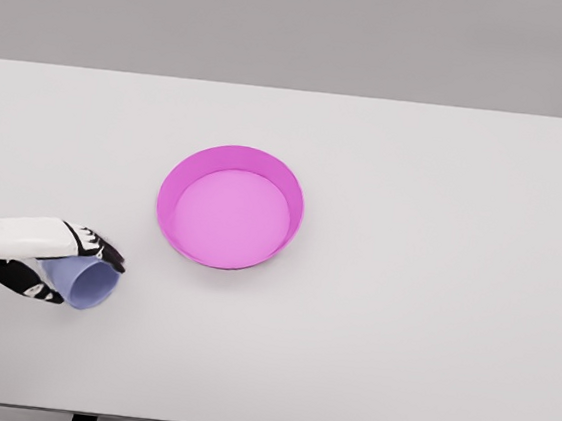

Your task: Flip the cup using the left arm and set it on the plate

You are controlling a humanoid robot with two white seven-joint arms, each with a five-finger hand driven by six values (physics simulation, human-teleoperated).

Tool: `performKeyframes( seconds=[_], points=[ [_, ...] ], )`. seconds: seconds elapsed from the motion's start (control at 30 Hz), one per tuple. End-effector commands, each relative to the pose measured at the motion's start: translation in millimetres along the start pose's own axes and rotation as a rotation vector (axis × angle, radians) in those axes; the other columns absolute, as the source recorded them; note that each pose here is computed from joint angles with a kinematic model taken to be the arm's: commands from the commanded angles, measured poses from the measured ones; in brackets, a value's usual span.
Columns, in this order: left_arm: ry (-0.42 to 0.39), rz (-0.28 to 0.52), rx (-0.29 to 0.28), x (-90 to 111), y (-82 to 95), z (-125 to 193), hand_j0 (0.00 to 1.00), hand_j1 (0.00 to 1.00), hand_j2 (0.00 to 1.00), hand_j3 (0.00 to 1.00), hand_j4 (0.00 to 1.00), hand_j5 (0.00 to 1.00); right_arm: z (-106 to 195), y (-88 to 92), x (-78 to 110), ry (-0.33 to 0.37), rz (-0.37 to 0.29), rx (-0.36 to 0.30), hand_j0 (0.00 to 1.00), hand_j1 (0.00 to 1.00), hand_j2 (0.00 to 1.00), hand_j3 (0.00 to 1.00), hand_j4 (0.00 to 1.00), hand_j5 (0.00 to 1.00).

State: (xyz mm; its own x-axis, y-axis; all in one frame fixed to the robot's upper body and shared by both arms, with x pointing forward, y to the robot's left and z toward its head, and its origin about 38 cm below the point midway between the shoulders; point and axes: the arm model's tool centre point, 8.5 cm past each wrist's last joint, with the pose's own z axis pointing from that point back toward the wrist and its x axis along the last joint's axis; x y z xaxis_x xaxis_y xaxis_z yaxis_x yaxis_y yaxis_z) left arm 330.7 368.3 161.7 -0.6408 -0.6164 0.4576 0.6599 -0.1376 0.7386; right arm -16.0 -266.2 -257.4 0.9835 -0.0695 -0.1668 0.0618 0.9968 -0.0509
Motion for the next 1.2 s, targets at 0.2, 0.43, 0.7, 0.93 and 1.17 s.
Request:
performKeyframes(
  seconds=[0.2,0.43,0.7,0.93,1.17],
  points=[
    [-0.002,-0.005,-0.010,1.1,-0.8,0.1,0.58,0.58,0.58,0.58,0.58,0.58,0.0,0.0,-0.1,0.000,0.000,0.000,1.00,1.00,1.00,1.00,1.00,1.00],
    [-0.105,0.035,0.099,22.8,24.3,-2.3,0.48,0.48,0.48,0.48,0.48,0.48,0.0,0.0,-0.1,0.000,0.000,0.000,1.00,1.00,1.00,1.00,1.00,1.00],
    [-0.262,0.150,0.280,46.6,61.2,6.0,0.45,0.45,0.45,0.45,0.45,0.45,0.0,0.0,-0.1,0.000,0.000,0.000,1.00,1.00,1.00,1.00,1.00,1.00],
    [-0.429,0.302,0.448,56.3,87.4,5.6,0.42,0.42,0.42,0.42,0.42,0.42,0.0,0.0,-0.1,0.000,0.000,0.000,1.00,1.00,1.00,1.00,1.00,1.00],
    [-0.464,0.462,0.482,57.7,100.3,-21.6,0.42,0.42,0.42,0.42,0.42,0.42,0.0,-0.1,-0.7,0.002,0.000,0.000,1.00,1.00,1.00,1.00,1.00,1.00]
  ],
)
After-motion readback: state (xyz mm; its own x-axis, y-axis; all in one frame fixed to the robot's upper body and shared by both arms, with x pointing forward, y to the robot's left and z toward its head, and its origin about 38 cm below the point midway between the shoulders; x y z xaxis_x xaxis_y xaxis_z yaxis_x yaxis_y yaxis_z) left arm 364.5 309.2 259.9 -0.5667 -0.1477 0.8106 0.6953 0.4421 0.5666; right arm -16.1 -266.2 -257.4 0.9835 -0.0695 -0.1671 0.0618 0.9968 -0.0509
